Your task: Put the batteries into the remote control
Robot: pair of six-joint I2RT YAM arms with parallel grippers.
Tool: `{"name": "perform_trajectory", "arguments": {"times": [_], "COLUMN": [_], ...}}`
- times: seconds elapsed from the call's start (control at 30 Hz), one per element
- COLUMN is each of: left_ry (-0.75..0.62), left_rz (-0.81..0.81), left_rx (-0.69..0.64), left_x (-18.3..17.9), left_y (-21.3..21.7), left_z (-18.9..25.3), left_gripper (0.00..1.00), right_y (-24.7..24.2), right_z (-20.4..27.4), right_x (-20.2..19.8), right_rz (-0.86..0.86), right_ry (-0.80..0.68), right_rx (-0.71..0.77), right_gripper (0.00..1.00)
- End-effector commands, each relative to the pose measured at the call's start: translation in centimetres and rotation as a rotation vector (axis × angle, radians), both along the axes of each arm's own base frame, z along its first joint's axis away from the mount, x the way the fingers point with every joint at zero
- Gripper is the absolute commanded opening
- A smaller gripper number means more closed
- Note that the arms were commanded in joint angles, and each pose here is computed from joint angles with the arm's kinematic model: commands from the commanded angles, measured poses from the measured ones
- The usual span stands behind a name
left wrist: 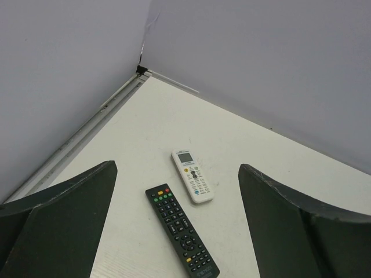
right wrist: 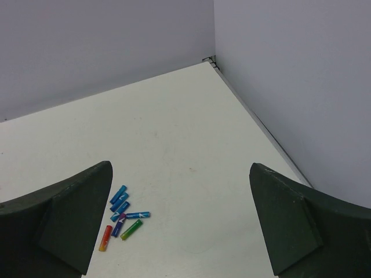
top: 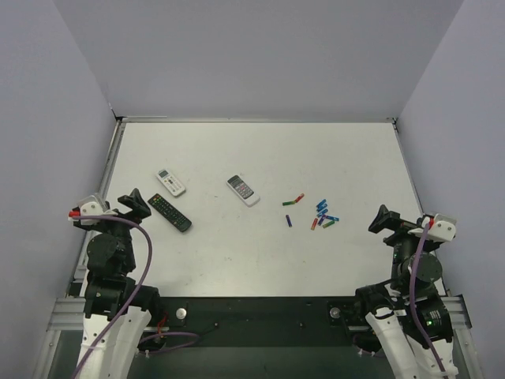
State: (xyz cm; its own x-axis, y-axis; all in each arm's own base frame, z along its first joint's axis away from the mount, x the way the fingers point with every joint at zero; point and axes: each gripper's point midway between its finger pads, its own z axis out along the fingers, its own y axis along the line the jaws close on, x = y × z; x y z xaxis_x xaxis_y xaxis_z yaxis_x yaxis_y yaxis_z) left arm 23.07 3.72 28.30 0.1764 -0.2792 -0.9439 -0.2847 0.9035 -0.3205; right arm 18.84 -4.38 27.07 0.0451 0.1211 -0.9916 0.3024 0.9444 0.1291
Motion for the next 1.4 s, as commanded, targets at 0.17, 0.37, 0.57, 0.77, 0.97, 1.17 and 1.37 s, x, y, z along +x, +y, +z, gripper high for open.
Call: {"name": "perform_trajectory", "arguments": {"times": [0.17,0.37,0.57,0.77,0.97,1.17,1.37], "left_ry": [0.113,0.436,0.761,0.912,0.965,1.018,1.076], "left_rz": [0.027,0.069,0.166,0.254,0.287,0.310,0.335], "left_rx": [-0.062,-0.153,-0.218,-0.217,-0.269,-0.305,-0.315], "left_x": [1.0,2.7,4.2,6.5,9.1,12.3,14.2], "left_y": [0.1,-0.7,-1.2,-1.0,-1.7,-2.5,-2.8], "left_z": [-1.4,-6.9,-11.6,-14.5,-17.8,-20.3,-22.9], "left_gripper": [0.98,0.97,0.97,0.97,0.98,0.97,0.97], "right_y": [-0.4,1.1,1.8,2.1,2.6,3.0,3.2], "right_z": [0.9,1.0,1.2,1.5,1.5,1.3,1.3], "right_x": [-0.7,-0.3,-0.3,-0.7,-0.8,-0.7,-0.6], "right_rz": [-0.022,0.062,0.107,0.127,0.164,0.186,0.198], "right_ry": [-0.082,-0.089,-0.101,-0.118,-0.119,-0.112,-0.112], "right_rx": [0.042,0.052,0.057,0.066,0.058,0.047,0.030], "right_gripper": [1.00,1.00,1.00,1.00,1.00,1.00,1.00]}}
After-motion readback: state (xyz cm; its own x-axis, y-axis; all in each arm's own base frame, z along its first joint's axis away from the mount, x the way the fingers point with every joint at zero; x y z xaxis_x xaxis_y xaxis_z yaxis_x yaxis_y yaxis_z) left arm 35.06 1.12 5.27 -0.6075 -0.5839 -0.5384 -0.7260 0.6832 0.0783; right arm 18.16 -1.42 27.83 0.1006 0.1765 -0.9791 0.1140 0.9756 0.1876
